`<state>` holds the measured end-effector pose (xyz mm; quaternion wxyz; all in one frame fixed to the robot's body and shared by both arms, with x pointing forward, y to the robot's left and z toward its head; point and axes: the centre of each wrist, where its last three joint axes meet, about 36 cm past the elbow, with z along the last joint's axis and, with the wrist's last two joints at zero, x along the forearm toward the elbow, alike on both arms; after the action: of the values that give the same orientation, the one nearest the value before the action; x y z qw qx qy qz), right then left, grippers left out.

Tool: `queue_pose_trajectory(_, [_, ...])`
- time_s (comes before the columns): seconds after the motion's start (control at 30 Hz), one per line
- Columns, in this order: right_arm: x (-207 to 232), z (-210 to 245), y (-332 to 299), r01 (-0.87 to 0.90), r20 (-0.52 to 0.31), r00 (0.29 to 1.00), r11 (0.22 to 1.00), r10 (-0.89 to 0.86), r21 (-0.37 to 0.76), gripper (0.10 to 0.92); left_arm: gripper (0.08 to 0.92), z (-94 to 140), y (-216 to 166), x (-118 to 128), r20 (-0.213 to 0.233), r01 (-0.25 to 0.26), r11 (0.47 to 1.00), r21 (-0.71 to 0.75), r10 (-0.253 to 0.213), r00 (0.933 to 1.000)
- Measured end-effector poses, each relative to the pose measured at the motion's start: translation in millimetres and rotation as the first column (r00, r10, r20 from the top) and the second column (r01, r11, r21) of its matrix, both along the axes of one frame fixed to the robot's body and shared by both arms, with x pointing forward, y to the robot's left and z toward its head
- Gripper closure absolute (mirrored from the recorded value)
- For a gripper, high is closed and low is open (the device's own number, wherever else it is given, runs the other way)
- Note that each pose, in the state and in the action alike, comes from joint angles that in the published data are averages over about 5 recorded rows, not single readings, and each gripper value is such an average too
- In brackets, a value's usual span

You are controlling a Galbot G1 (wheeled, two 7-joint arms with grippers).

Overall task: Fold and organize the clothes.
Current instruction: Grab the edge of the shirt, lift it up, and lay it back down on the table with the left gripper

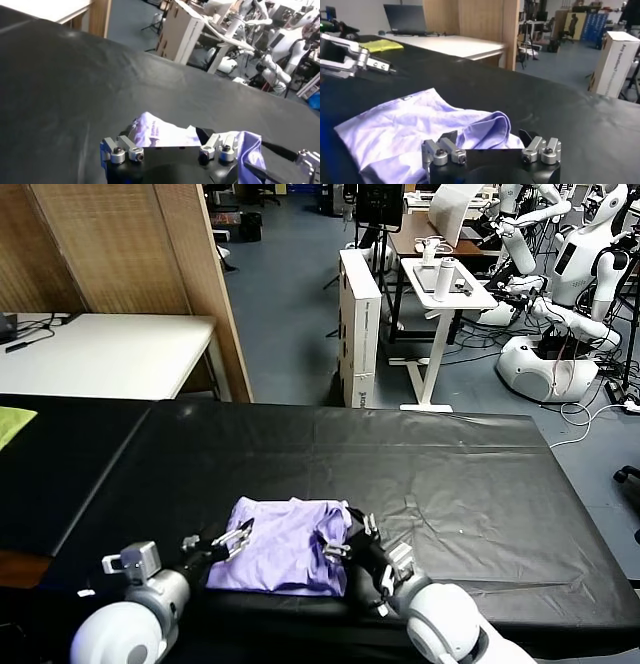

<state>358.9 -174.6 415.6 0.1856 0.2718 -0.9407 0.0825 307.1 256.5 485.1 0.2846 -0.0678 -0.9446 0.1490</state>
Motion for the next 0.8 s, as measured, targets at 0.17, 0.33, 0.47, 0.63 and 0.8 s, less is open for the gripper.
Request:
queue_pose_trajectory(0.17, [0,-2,-13,0.065,-0.016,0.998,0.997,-0.065,-0.030,0.115,0.093,-2,-1,-2,-0.007,-0.004,1.000,0.000,0.004,1.0000])
queue_pose_trajectory(0.33, [-3,4,-24,0.085,-0.014,0.996,0.995,-0.084,0.055,0.115,0.092,-4,-2,-2,-0.009,-0.004,1.000,-0.001,0.004,0.9999])
queue_pose_trajectory(0.47, [-5,12,-35,0.084,-0.021,0.996,0.988,-0.082,0.130,0.115,0.093,-4,1,-3,-0.008,-0.004,1.000,0.005,0.004,1.0000])
queue_pose_trajectory(0.63, [-2,16,-39,0.102,-0.046,0.994,0.978,-0.095,0.180,0.115,0.092,-4,3,-4,-0.005,-0.004,1.000,0.009,0.004,1.0000])
queue_pose_trajectory(0.8, [5,12,-27,0.105,-0.064,0.994,0.976,-0.094,0.190,0.115,0.093,-5,2,-6,-0.009,-0.007,1.000,0.012,0.007,0.9999])
